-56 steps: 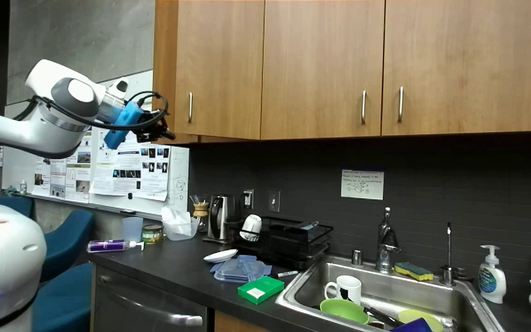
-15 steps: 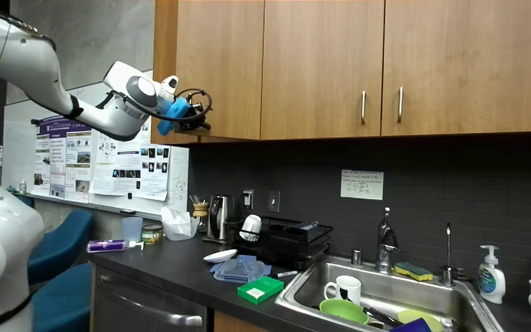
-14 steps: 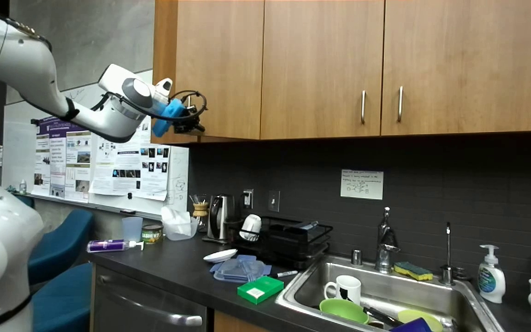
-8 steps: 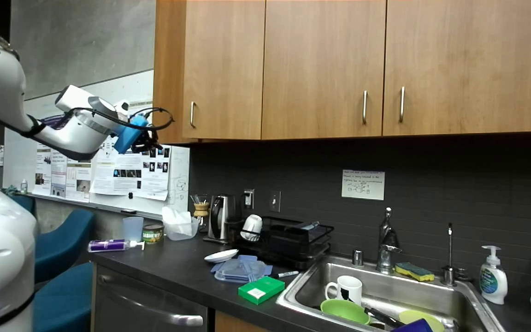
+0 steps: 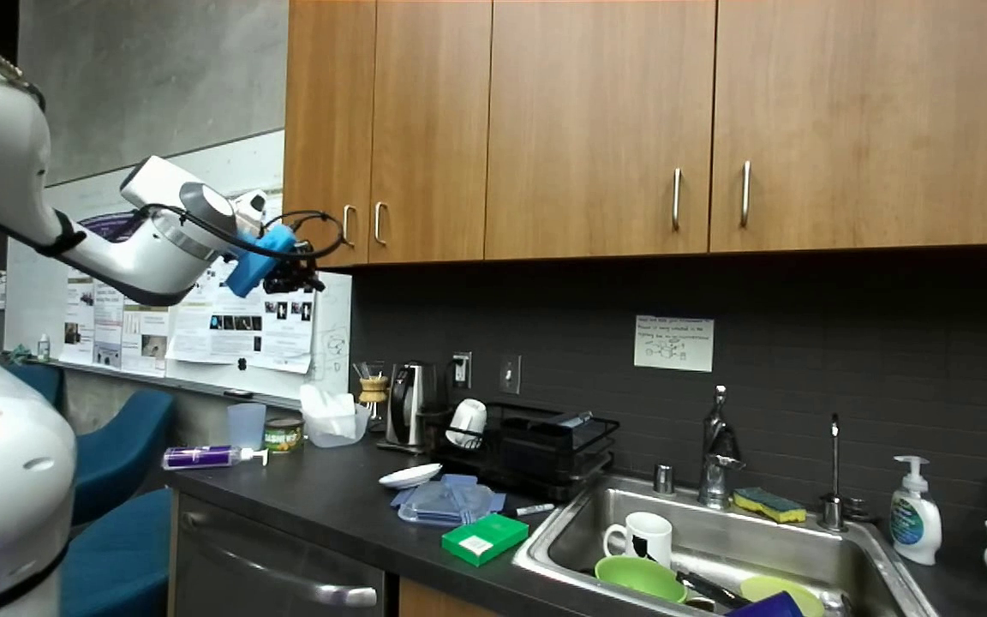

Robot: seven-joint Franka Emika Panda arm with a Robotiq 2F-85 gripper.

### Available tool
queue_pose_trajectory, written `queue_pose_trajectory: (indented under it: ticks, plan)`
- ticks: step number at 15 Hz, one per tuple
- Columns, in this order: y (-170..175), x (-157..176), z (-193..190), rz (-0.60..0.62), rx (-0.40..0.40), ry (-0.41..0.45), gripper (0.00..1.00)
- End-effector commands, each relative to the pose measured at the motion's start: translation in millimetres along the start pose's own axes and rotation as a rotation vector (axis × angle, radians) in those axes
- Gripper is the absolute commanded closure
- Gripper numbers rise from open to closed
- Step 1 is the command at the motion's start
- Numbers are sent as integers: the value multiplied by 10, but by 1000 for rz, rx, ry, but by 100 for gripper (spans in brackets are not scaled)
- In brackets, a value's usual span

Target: Close the open upper cabinet door.

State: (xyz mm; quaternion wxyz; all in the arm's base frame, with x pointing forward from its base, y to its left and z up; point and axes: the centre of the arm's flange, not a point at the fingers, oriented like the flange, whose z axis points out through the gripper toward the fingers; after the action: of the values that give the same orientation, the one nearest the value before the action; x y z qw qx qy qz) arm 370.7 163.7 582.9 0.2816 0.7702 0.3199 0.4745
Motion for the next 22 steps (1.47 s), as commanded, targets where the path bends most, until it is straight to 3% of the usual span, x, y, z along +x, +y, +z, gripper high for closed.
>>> queue_pose_trajectory:
  ticks: [1,7,11,15,18,19,20,21,22]
  plan:
    - [443,-676,70,91,32,-74,100]
    - [1099,-1709,835,323,156,-384,100]
    - [1185,-2275,1341,431,268,-597,100]
    - [1144,-2610,1744,551,394,-782,100]
    - [1063,-2755,1889,629,475,-863,100]
    - [1053,-2768,1896,645,492,-878,92]
    - [1050,-2781,1904,651,511,-884,73]
    - [945,-2803,1833,637,470,-871,93]
    - [949,-2813,1858,644,483,-879,88]
